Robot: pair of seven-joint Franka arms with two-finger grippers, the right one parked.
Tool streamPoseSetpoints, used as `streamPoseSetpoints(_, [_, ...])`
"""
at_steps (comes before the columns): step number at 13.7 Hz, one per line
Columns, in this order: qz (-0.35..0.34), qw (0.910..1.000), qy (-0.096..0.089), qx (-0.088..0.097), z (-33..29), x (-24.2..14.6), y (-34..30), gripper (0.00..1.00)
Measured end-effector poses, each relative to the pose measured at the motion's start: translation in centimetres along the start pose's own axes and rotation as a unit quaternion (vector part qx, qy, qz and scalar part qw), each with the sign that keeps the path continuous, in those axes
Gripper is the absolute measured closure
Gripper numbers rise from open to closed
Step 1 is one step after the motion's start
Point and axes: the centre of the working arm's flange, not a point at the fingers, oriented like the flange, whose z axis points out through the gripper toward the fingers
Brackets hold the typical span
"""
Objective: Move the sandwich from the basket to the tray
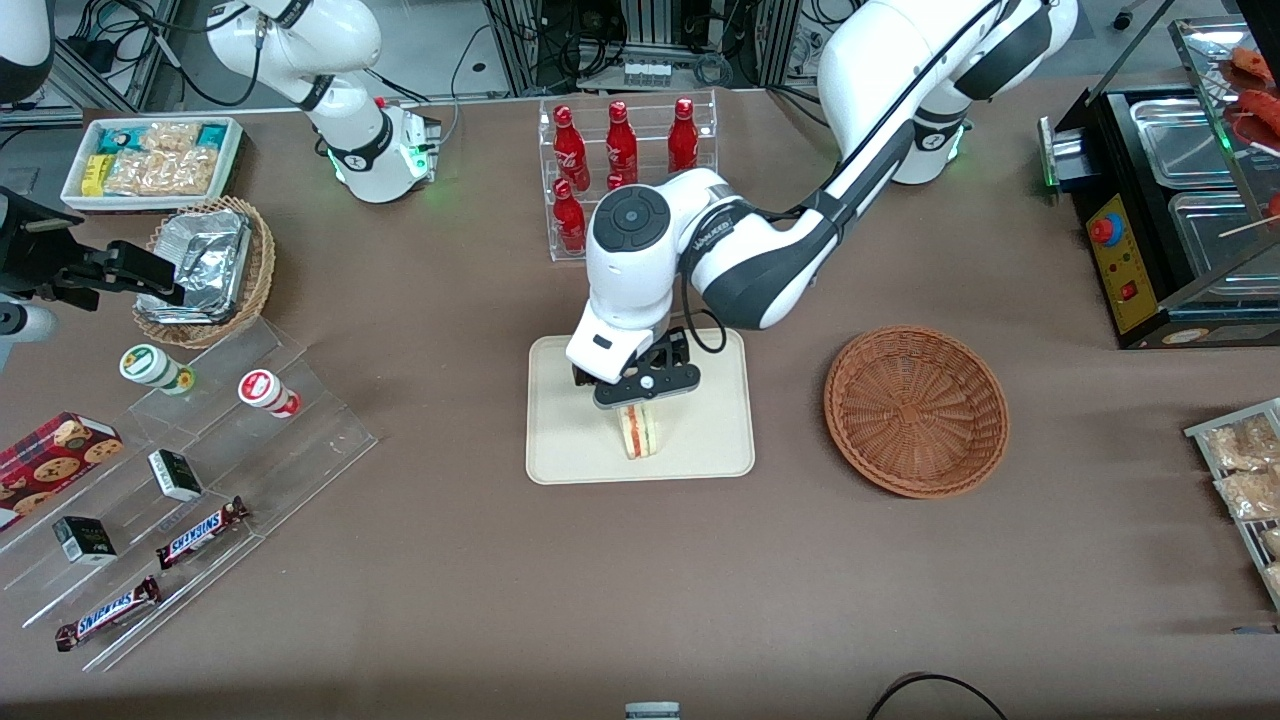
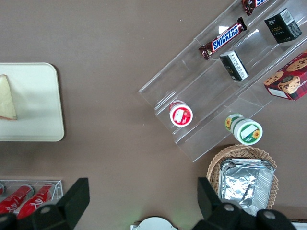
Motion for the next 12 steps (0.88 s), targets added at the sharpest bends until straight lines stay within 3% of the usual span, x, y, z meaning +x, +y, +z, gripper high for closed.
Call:
streamPoseSetpoints(2, [-0.005,0.9998,-0.005,0.018,0.3,0.5,-0.7,0.0])
streamPoseSetpoints(5, [0.002,0.9992,-0.014,0.039,-0.6,4.6,-4.4,0.0])
streamPoseSetpoints(8, [0.022,0.9985,-0.044,0.026,-3.5,9.1,-10.2,0.0])
streamPoseSetpoints(12, [0.048,0.9968,-0.054,0.032,-6.3,11.1,-17.0,0.0])
